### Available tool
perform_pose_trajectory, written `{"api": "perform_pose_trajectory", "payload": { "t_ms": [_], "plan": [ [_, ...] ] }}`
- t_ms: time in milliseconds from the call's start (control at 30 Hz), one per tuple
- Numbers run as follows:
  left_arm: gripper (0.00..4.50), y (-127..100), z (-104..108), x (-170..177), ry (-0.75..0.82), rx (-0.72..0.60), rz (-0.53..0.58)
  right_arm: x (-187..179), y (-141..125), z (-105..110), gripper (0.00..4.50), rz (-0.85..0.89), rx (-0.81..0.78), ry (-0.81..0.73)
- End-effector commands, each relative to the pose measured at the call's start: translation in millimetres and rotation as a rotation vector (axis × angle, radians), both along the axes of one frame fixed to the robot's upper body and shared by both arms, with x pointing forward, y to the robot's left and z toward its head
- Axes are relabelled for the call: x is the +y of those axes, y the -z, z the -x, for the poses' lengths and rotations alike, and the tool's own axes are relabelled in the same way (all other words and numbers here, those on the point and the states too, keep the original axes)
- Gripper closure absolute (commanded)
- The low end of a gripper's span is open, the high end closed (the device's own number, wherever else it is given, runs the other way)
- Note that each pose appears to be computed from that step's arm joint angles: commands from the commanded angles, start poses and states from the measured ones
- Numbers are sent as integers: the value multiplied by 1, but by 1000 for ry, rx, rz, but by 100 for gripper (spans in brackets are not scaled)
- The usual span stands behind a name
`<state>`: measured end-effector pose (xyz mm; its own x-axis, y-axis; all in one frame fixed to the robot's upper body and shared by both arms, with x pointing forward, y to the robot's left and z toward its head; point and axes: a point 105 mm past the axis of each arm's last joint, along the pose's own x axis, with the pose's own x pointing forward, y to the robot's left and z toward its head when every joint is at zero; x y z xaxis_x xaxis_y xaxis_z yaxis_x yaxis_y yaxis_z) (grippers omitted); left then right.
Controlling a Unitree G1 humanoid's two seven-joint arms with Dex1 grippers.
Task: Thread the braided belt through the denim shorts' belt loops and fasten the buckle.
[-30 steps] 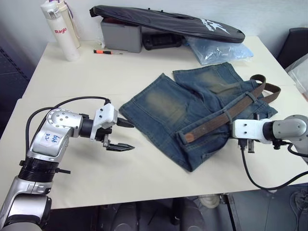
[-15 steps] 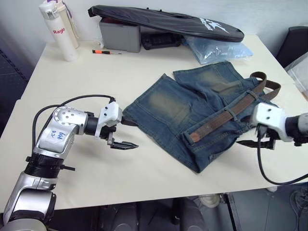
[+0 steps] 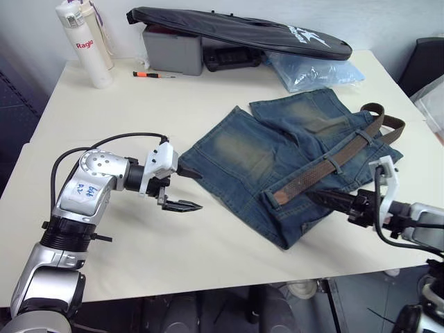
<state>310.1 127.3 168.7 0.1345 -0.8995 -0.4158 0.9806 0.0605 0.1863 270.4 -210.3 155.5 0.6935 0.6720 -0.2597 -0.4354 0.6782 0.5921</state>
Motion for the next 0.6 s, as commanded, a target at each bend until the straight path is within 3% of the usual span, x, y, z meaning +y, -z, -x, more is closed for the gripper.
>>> {"api": "perform_pose_trajectory", "payload": {
  "t_ms": [33, 267, 600],
  "plan": [
    [0, -11, 0, -3, 21, -48, -8, -6, 4, -8, 11, -131, 24, 89],
    [0, -12, 0, 1, 5, -53, -17, -3, 8, -22, 11, -239, 77, 134],
    [0, -13, -1, 5, -14, -60, -27, 4, -7, -41, 11, -364, 45, 139]
  ]
}}
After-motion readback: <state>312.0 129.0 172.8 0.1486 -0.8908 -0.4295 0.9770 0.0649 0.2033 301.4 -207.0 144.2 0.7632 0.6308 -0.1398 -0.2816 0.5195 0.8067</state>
